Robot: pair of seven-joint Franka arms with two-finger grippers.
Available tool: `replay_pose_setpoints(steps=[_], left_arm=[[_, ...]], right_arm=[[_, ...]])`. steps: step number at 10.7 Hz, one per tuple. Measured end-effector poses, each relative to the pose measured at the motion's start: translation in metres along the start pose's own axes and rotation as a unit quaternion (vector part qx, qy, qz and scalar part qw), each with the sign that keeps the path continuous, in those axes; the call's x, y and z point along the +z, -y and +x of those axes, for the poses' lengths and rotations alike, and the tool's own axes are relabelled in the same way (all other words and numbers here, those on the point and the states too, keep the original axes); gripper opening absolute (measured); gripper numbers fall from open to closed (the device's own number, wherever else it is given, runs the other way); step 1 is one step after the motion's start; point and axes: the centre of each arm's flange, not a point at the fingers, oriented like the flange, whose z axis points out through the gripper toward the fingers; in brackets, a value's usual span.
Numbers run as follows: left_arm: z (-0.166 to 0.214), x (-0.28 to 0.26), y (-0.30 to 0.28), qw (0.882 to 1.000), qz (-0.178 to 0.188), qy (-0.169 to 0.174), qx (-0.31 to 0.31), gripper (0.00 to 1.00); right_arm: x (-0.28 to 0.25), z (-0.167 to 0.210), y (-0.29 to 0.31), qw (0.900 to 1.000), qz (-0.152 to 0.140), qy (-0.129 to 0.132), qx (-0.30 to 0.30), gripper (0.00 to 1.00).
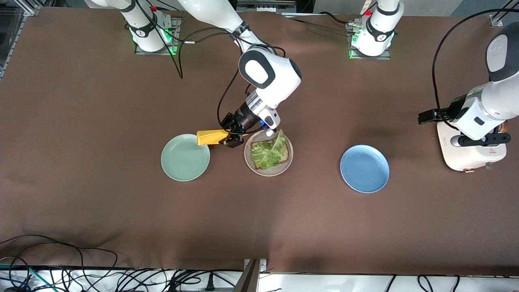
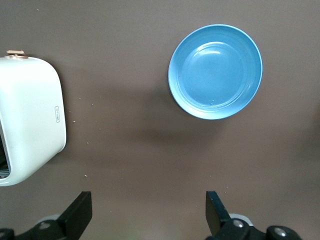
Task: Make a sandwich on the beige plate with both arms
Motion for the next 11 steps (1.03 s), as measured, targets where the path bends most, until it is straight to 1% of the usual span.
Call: replay_pose_setpoints(steps=[1, 2, 3, 4, 5, 6, 7, 8, 9, 11], left_arm=[[0.000, 0.000, 0.000, 1.000, 0.000, 0.000, 0.000, 1.00], [0.000, 0.000, 0.001, 1.000, 0.000, 0.000, -0.001, 1.00], [0.000, 0.001, 0.004, 1.000, -0.001, 0.001, -0.003, 1.00], [0.001, 0.001, 0.006, 1.000, -0.001, 0.001, -0.005, 1.00], [0.001, 0.001, 0.009, 1.000, 0.010, 0.000, -0.004, 1.00], [0.001, 0.000, 0.010, 1.000, 0.025, -0.002, -0.002, 1.00], [0.001, 0.000, 0.009, 1.000, 0.031, -0.003, 0.001, 1.00], [0.001, 0.000, 0.008, 1.000, 0.031, -0.003, 0.002, 1.00], [0.001, 0.000, 0.008, 1.000, 0.031, -0.003, 0.002, 1.00], [0.001, 0.000, 0.011, 1.000, 0.031, -0.003, 0.003, 1.00]], right_arm=[[0.003, -0.013, -0.014, 0.998, 0.039, -0.033, 0.027, 0.10], [0.009, -0.027, -0.027, 0.993, 0.078, -0.068, 0.053, 0.10], [0.017, -0.041, -0.041, 0.986, 0.114, -0.098, 0.077, 0.10], [0.026, -0.053, -0.051, 0.976, 0.149, -0.126, 0.098, 0.10], [0.036, -0.066, -0.061, 0.960, 0.192, -0.161, 0.122, 0.10], [0.045, -0.083, -0.070, 0.938, 0.241, -0.204, 0.145, 0.10], [0.055, -0.104, -0.082, 0.913, 0.281, -0.250, 0.159, 0.10], [0.064, -0.130, -0.095, 0.894, 0.302, -0.290, 0.160, 0.10], [0.073, -0.156, -0.105, 0.881, 0.310, -0.324, 0.152, 0.10], [0.101, -0.200, -0.107, 0.856, 0.329, -0.376, 0.130, 0.10]])
